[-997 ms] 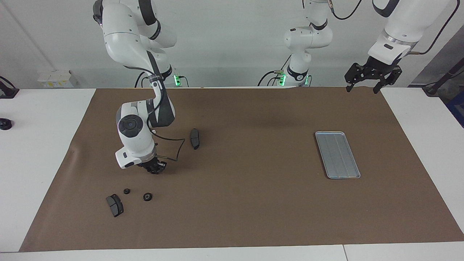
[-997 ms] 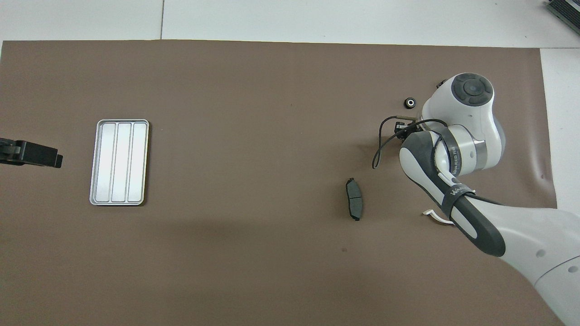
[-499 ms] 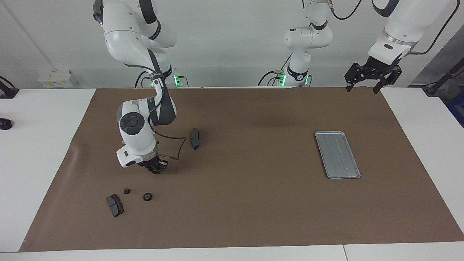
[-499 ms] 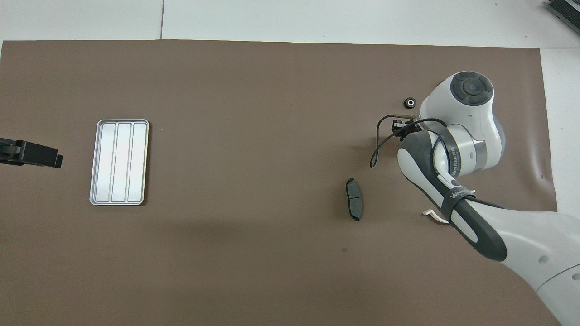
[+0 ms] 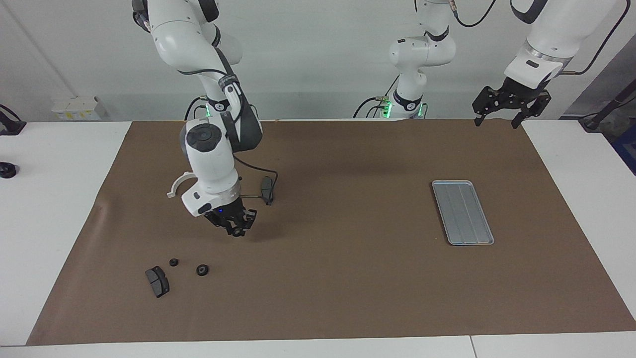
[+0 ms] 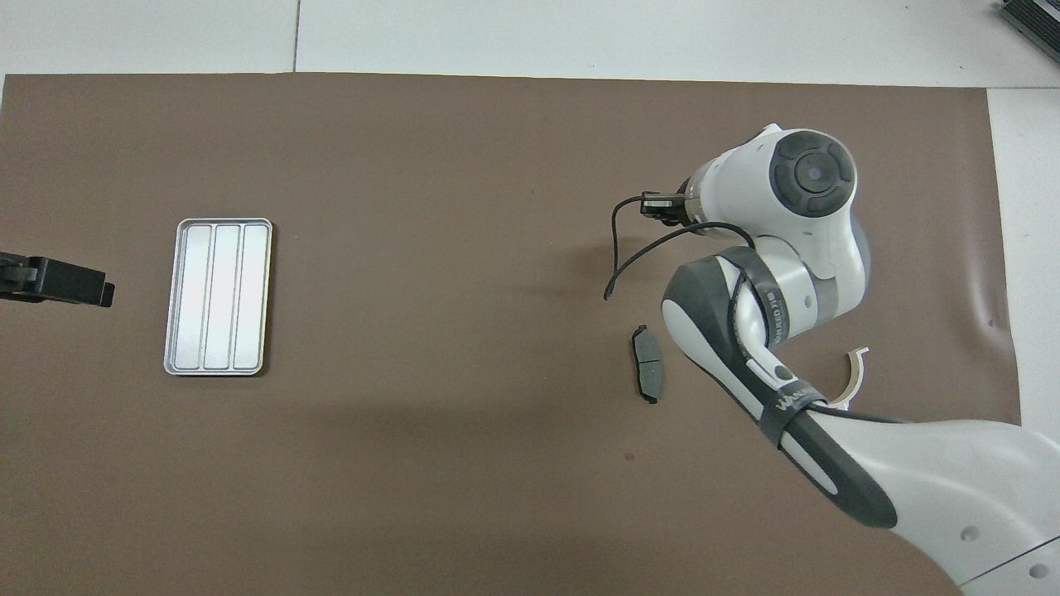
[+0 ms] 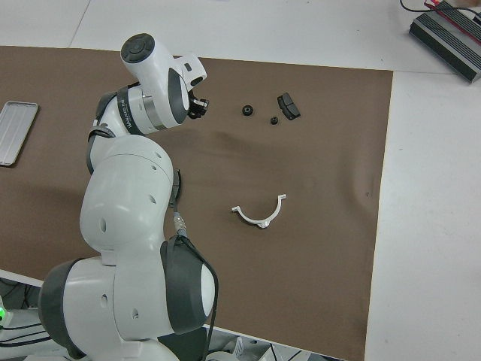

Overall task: Pick bearing gear from pile to tray
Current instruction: 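Set the gear mid-table with the right gripper while the left gripper approaches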

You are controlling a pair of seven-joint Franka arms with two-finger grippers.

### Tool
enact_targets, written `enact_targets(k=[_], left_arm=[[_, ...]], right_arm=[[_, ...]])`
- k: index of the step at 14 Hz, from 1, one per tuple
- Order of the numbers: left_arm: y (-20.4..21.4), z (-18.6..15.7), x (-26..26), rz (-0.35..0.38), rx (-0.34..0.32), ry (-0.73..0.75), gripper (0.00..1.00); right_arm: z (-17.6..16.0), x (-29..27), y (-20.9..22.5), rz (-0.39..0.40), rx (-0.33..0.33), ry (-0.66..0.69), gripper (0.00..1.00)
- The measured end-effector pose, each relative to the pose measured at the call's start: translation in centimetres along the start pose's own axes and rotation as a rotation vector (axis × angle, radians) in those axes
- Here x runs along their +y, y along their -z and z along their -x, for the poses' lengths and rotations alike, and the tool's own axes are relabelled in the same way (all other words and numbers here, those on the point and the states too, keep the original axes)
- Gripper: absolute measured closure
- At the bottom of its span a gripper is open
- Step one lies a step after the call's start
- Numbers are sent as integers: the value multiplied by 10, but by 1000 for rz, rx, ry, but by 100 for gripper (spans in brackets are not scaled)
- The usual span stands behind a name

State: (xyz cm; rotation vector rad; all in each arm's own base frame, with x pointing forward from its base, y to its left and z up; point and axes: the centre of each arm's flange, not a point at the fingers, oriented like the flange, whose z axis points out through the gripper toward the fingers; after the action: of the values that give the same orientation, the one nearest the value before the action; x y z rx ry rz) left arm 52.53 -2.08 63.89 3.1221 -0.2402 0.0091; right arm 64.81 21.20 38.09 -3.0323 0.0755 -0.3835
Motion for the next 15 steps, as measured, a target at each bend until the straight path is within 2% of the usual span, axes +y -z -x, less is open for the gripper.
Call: enact_targets(k=[4,9,11,15], left_arm=[[0,0,0,0,4,0,0],[1,-1,0,-1,6,0,0],[1,-1,0,-1,10,0,0],[-4,-2,0,-1,9,-1,0]], right_arm=[[30,-103,13,-134,124,73,64],[82,-203,15,-271,180,150,64],[88,-230,1,-289,183,159,64],[87,-259,-47,-270,202,144,64]])
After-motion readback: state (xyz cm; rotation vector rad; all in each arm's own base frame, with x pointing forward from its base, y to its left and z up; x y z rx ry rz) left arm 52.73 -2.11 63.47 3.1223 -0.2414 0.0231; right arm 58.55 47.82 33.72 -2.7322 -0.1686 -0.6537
